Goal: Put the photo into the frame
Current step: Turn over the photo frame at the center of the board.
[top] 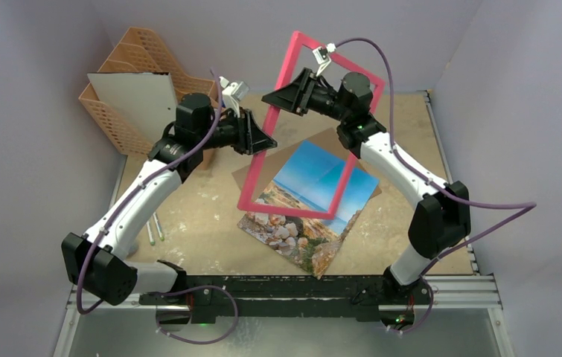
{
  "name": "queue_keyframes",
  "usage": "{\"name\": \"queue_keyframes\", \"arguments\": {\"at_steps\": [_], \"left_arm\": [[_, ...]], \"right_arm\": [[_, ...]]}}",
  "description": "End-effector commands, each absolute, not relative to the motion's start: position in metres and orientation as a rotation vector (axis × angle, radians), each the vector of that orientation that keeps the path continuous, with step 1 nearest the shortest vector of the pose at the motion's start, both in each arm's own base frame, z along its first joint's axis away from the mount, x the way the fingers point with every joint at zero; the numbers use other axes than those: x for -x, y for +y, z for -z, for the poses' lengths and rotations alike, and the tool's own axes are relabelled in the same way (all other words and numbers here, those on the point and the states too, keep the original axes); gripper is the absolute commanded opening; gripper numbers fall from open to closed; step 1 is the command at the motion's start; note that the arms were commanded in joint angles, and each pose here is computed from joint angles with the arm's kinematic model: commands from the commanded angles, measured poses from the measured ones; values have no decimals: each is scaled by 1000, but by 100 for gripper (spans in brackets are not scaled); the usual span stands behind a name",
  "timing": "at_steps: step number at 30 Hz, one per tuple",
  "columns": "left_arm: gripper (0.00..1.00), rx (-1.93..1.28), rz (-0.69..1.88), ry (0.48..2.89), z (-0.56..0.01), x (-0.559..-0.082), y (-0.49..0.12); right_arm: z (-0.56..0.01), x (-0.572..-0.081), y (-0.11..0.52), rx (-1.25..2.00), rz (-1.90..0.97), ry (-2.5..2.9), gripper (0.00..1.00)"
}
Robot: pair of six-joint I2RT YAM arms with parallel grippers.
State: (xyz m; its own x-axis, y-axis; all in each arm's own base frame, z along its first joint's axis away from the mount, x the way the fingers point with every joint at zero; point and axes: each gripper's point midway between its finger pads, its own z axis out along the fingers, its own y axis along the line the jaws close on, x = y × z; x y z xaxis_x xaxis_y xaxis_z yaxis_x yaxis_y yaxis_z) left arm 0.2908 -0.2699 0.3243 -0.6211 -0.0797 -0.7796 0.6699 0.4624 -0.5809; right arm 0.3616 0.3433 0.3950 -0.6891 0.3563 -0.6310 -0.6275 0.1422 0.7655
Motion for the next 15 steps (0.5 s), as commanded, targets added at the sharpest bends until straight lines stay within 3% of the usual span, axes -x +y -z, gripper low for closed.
{"name": "queue_keyframes", "arguments": {"at_steps": [1,6,15], "left_arm": [[0,-413,1094,1761,-365,-315,-260],[0,-315,973,1663,-395,-328,-242],[0,-304,931,1601,-425,-341,-240]], "right_arm": [[-431,-376,323,144,-1490,1588,59],[-443,-390,301,8,-1339,1557,79],[-453,-400,299,-76,-1226,1586,83]]}}
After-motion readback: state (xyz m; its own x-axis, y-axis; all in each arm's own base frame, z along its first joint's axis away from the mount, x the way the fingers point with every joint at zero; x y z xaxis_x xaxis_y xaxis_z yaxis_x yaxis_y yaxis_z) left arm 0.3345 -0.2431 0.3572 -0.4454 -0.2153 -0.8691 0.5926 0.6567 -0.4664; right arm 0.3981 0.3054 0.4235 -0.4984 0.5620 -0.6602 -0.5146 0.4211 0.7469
